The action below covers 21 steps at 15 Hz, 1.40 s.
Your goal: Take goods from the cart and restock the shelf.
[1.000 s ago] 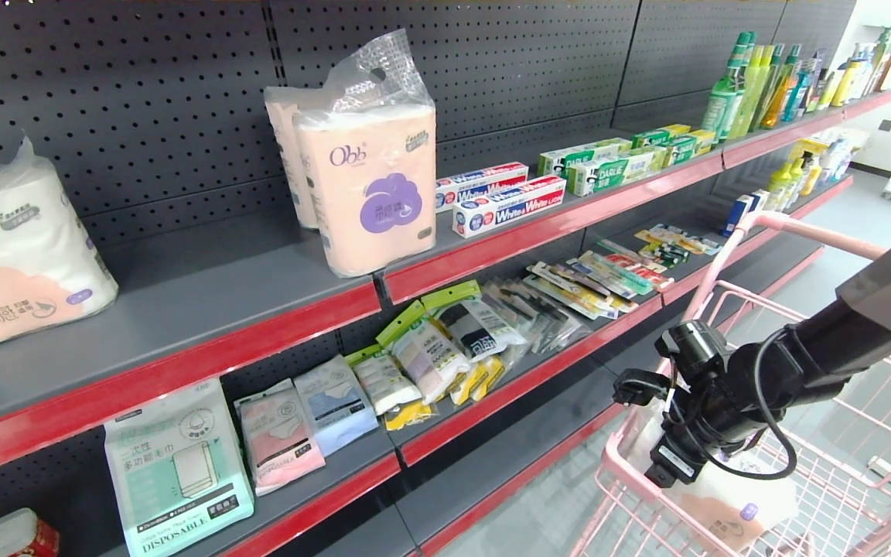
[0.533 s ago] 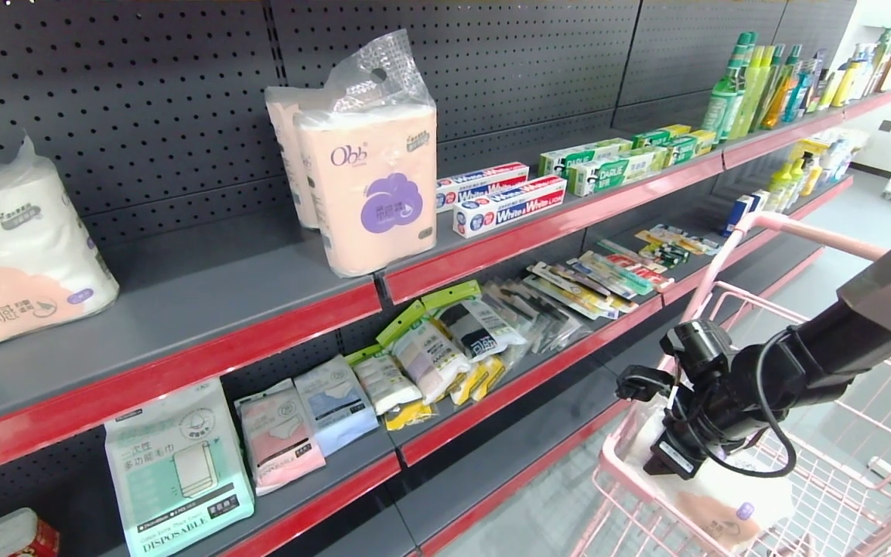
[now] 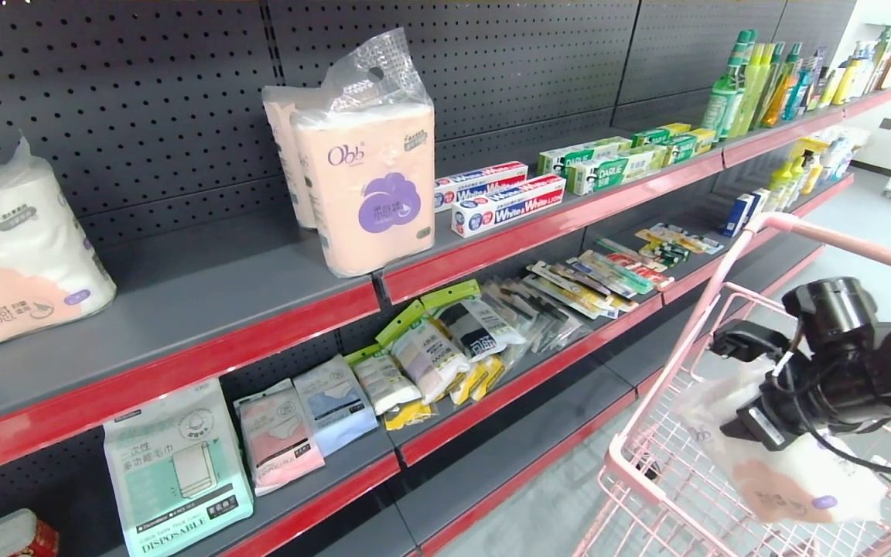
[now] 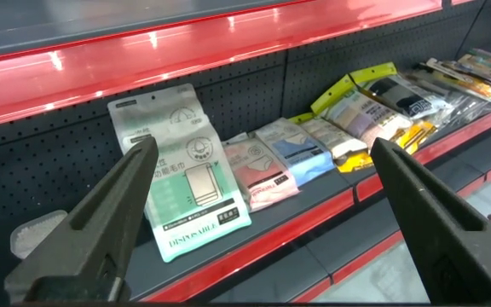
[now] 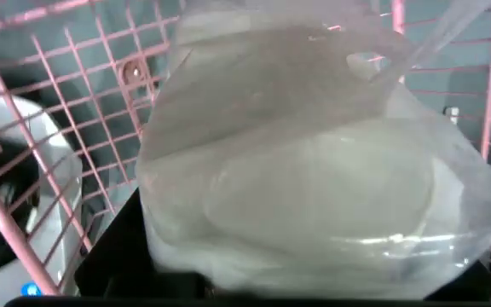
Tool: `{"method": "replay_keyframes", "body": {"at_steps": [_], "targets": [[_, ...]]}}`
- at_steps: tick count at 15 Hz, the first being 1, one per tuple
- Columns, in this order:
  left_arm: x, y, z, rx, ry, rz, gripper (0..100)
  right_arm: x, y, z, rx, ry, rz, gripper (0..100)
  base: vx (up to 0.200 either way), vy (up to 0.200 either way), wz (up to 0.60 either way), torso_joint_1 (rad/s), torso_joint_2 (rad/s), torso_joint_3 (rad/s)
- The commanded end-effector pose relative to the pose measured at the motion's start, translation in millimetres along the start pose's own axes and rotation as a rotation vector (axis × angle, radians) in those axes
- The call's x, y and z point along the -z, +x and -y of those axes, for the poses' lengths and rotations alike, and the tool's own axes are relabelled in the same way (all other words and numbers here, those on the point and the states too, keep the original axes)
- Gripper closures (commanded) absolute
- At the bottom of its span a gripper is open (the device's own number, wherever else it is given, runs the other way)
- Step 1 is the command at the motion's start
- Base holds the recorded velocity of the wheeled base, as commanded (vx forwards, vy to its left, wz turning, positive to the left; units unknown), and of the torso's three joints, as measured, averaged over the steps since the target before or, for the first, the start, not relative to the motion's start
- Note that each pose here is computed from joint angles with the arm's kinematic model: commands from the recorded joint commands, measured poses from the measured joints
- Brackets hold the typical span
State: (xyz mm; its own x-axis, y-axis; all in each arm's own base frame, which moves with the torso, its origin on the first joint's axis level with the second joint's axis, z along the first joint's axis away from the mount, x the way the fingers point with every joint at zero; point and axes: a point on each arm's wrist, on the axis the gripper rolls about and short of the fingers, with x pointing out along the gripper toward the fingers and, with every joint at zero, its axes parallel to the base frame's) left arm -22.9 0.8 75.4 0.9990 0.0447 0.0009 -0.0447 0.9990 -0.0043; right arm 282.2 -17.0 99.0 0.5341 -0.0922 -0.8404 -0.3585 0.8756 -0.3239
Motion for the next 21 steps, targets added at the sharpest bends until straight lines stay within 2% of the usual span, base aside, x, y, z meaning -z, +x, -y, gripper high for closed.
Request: {"method": "replay_keyframes", "body": {"at_steps": [1,5,9,12,16,21], "targets": [[0.1,0.1,0.0,0.0,0.0,-0.002,0,-1.1,-53.3,13.5,0.123,0.118,0.175,100,0.0,0.0,0.0,0.0,0.0,0.0],[-0.1,0.1,0.0,-0.001,0.0,-0.001,0,15.9,-112.0,6.3,0.225,0.162,0.369,100,0.0,0.0,0.0,0.0,0.0,0.0],[0.1,0.1,0.0,0.0,0.0,-0.002,0,39.5,-153.9,-3.4,0.282,0.257,0.498,100,0.0,0.0,0.0,0.0,0.0,0.0],[-0.1,0.1,0.0,-0.003,0.0,-0.001,0,71.6,-191.6,-18.6,0.33,0.272,0.645,100,0.0,0.0,0.0,0.0,0.0,0.0],[-0.1,0.1,0.0,-0.001,0.0,-0.001,0,99.5,-220.7,-32.6,0.42,0.333,0.766,100,0.0,0.0,0.0,0.0,0.0,0.0],[-0.1,0.1,0.0,0.0,0.0,-0.001,0,123.7,-235.4,-47.7,0.523,0.359,0.819,100,0.0,0.0,0.0,0.0,0.0,0.0]]}}
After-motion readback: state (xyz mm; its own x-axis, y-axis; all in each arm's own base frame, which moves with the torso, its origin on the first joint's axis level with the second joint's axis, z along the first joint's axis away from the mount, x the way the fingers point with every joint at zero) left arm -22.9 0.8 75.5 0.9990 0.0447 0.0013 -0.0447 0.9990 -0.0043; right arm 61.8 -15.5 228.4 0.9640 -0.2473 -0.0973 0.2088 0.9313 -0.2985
